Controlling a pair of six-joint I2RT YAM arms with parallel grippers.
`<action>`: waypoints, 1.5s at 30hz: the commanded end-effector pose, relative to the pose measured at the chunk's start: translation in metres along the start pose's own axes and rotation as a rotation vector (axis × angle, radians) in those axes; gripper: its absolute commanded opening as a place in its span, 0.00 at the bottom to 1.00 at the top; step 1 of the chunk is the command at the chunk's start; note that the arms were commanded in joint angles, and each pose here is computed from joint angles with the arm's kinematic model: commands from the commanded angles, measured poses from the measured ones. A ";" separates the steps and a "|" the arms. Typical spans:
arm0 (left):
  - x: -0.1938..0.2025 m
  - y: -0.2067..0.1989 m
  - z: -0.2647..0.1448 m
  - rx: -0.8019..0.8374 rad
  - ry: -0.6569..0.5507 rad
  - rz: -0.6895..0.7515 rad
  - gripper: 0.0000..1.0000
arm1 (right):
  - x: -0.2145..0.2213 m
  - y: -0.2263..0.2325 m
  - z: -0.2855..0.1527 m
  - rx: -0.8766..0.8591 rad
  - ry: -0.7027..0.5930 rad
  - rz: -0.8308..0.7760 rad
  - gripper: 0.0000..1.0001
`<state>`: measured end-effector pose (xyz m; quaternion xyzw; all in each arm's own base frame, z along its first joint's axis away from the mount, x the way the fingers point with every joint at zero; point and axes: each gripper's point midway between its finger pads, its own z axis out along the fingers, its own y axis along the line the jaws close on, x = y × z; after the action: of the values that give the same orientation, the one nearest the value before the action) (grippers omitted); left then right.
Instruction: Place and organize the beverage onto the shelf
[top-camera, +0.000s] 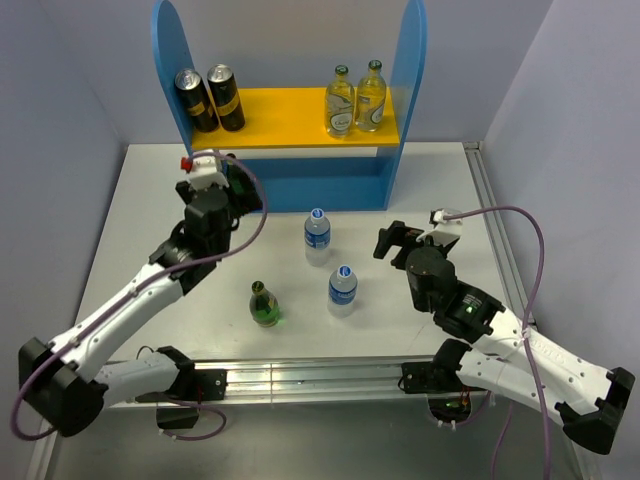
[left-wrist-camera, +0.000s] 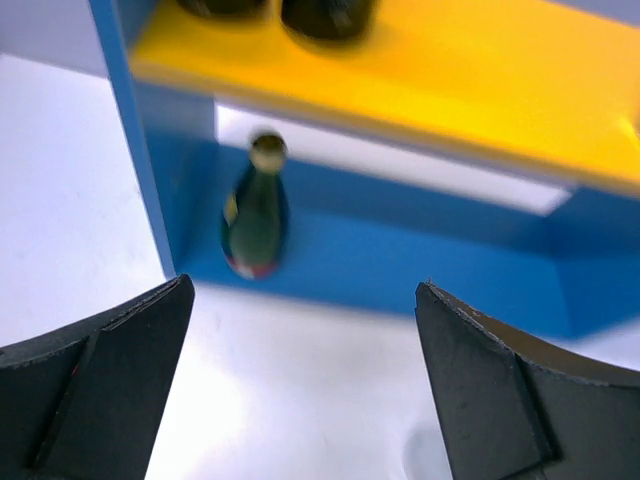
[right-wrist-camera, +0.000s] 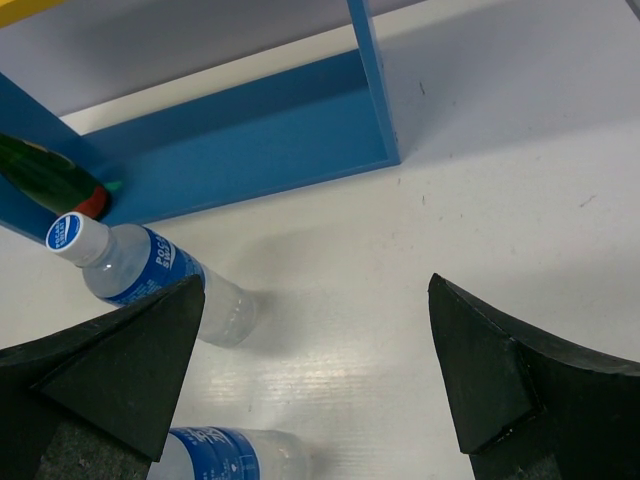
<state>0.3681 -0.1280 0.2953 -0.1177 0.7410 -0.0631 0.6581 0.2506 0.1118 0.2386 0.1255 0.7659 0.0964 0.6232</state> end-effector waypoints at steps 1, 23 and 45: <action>0.039 -0.003 -0.049 0.011 0.134 -0.004 0.99 | -0.005 0.005 0.001 -0.010 -0.018 0.038 1.00; 0.180 0.000 -0.180 0.051 0.307 -0.089 0.99 | 0.006 0.005 0.010 0.023 0.003 0.004 1.00; 0.176 -0.012 -0.165 -0.036 0.167 -0.002 0.09 | 0.006 0.005 0.010 0.018 0.004 0.008 1.00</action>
<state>0.1868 -0.1897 0.1448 -0.1020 0.8000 -0.0505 0.5891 0.2564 0.1188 0.2244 0.1148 0.7799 0.0797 0.6101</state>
